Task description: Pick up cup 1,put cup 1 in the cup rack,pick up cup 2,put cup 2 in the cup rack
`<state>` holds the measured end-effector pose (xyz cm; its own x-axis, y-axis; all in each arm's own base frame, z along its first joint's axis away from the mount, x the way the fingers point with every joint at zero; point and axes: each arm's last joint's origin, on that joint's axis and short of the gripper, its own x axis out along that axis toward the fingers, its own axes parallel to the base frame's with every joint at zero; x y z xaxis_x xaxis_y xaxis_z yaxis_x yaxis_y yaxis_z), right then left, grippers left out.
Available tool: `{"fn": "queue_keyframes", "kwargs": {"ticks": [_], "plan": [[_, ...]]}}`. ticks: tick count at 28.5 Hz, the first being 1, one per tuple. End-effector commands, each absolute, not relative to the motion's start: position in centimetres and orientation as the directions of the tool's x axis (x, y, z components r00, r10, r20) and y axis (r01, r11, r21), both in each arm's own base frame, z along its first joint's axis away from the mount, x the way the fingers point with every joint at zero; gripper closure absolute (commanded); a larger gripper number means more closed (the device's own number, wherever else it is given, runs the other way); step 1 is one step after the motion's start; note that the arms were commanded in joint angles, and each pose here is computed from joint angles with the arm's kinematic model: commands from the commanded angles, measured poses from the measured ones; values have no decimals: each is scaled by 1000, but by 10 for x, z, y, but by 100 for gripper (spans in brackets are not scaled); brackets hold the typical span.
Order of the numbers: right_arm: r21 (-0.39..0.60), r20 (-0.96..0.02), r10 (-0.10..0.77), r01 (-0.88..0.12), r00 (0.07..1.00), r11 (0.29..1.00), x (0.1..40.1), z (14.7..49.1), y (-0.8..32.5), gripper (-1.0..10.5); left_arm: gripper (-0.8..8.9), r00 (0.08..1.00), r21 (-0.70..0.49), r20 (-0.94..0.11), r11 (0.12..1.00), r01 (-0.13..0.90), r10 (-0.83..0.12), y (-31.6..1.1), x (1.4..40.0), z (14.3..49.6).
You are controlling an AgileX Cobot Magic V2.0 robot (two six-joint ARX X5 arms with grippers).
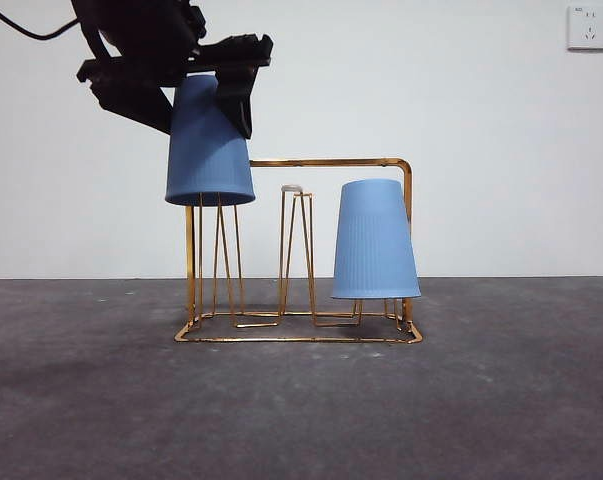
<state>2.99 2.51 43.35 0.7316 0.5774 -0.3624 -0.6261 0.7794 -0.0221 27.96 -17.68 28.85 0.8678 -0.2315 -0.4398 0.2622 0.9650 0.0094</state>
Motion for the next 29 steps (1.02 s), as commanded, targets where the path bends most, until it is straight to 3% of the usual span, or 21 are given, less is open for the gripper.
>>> {"fn": "queue_keyframes", "kwargs": {"ticks": [1, 29], "plan": [[-14, -355, 574, -618, 738, 786, 29, 434, 24, 852, 822, 862, 13, -451, 964, 267, -232, -176, 285, 281], [-29, -354, 553, -600, 754, 800, 30, 434, 24, 854, 814, 731, 14, -663, 974, 225, -159, -187, 308, 210]]}}
